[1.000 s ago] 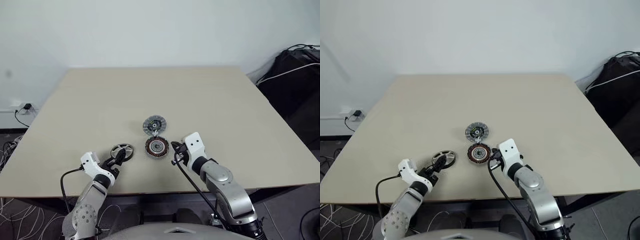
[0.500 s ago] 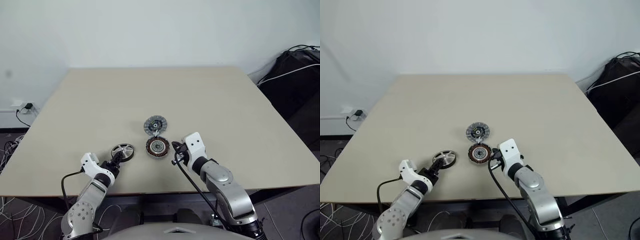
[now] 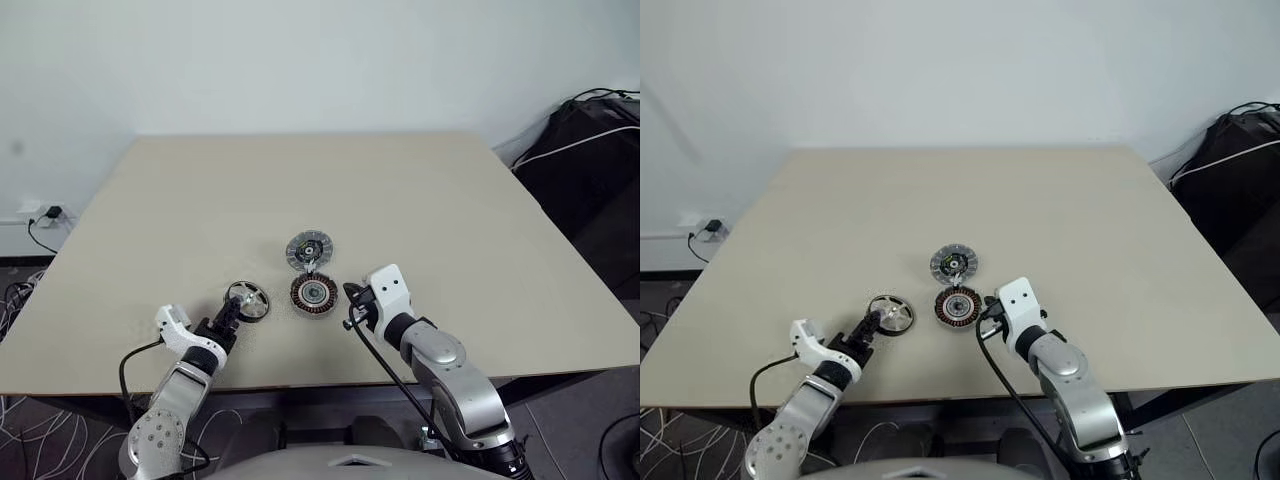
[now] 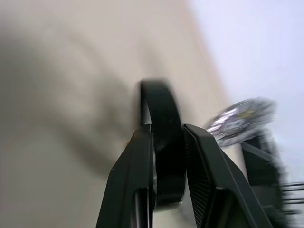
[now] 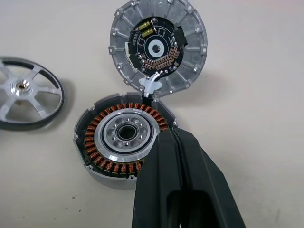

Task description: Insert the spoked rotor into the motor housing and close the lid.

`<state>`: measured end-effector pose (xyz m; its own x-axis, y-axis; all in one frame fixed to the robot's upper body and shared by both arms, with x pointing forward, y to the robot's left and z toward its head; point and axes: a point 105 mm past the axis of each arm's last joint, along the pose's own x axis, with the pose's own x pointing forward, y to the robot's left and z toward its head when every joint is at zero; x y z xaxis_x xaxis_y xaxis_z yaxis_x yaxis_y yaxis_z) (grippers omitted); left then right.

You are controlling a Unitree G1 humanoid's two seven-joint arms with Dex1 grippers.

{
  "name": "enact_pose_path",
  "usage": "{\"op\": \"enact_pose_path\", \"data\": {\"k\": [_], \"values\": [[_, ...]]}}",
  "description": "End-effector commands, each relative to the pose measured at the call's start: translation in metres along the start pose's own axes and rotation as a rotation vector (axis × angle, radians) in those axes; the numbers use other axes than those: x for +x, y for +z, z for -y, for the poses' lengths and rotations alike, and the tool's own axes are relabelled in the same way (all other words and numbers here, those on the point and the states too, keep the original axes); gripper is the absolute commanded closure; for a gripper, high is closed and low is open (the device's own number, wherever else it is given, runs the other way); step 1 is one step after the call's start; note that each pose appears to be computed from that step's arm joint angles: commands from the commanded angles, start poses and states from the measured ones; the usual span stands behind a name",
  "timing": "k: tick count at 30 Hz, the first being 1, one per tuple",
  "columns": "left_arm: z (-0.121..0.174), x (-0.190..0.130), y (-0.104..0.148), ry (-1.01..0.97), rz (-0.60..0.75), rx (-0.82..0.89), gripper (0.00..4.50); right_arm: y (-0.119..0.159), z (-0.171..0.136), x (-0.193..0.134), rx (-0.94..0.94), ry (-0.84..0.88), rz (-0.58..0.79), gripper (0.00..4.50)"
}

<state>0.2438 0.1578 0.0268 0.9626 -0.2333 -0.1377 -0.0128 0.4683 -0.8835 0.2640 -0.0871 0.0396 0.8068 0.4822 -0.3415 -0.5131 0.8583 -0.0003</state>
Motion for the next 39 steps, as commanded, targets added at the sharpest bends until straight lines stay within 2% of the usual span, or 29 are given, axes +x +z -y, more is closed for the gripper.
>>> {"op": "enact_pose_path", "data": {"k": [1, 8, 19, 22, 27, 30, 34, 39], "values": [[0.050, 0.003, 0.004, -0.264, 0.035, -0.062, 3.48, 0.019, 0.004, -0.004, -0.019, -0.019, 0.070, 4.50], [0.057, 0.022, -0.041, -0.318, -0.196, -0.099, 3.48, 0.016, 0.008, -0.006, -0.012, -0.039, 0.065, 4.50], [0.077, 0.034, -0.049, -0.391, -0.258, -0.104, 3.48, 0.012, 0.013, -0.013, 0.003, -0.083, 0.060, 4.50], [0.069, 0.034, -0.044, -0.339, -0.228, -0.010, 3.48, 0.012, 0.013, -0.014, 0.007, -0.090, 0.062, 4.50], [0.039, 0.025, -0.024, -0.196, -0.166, 0.265, 3.48, 0.010, 0.012, -0.014, 0.010, -0.089, 0.058, 4.50], [0.025, 0.020, -0.009, -0.129, -0.122, 0.398, 2.94, 0.010, 0.011, -0.013, 0.008, -0.083, 0.056, 4.50], [-0.002, 0.014, 0.023, 0.035, -0.049, 0.681, 1.63, 0.010, 0.008, -0.010, 0.003, -0.058, 0.051, 4.50], [-0.015, 0.016, 0.037, 0.130, 0.000, 0.799, 0.03, 0.011, 0.006, -0.006, -0.001, -0.042, 0.052, 4.50]]}}
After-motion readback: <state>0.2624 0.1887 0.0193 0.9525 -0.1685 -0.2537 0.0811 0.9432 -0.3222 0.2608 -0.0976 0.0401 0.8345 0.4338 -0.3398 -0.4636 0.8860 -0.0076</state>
